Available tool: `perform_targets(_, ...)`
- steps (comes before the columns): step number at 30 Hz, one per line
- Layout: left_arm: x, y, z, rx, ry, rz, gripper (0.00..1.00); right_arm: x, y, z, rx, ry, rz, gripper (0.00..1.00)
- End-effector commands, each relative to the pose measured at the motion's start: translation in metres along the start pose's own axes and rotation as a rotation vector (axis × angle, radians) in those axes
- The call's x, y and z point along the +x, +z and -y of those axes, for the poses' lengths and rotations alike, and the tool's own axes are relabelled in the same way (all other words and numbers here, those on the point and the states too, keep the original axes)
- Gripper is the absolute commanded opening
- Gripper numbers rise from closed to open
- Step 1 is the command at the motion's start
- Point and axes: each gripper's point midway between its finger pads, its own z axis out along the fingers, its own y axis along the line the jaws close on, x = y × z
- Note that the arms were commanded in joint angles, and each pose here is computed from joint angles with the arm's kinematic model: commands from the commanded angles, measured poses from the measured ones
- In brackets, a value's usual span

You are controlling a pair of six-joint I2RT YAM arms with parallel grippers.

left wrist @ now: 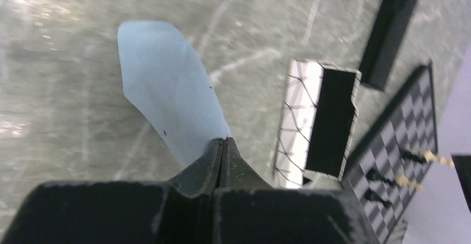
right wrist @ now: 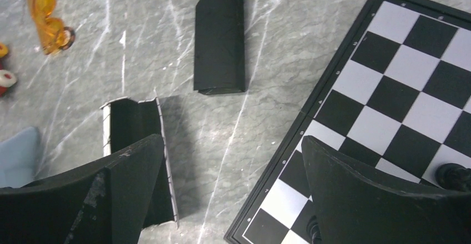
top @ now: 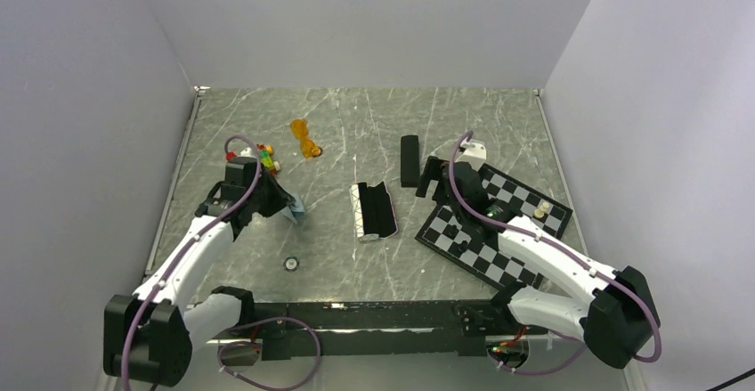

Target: Organize the sunglasses

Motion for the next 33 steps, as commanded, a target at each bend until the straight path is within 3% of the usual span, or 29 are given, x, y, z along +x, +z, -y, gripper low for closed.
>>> perform_targets(1, 0.004, -0.031, 0.055, 0.171, 0.044, -0.018, 0.0, -0.016, -0.016, -0.017, -0.085, 0.046, 0.0, 1.0)
perform_targets(6, 0.018, -0.056, 0.107, 0.331, 0.094, -0.058, 0.0, -0.011, -0.027, -0.014, -0.096, 0.065, -0.026, 1.0)
perform_targets(14, 0.076, -0.099, 0.171, 0.538, 0.184, -0.176, 0.0, -0.006, -0.043, -0.023, -0.184, 0.078, -0.065, 1.0)
perform_targets(21, 0.142, -0.135, 0.196, 0.654, 0.277, -0.313, 0.0, -0.002, -0.051, -0.012, -0.147, 0.073, -0.087, 1.0)
perform_targets(26, 0.185, -0.118, 0.176, 0.628, 0.334, -0.413, 0.0, 0.013, -0.051, -0.012, -0.177, 0.068, -0.12, 1.0)
perform_targets(33, 0.184, -0.05, 0.075, 0.205, 0.396, -0.372, 0.05, 0.027, -0.047, -0.016, -0.198, 0.005, -0.183, 1.0)
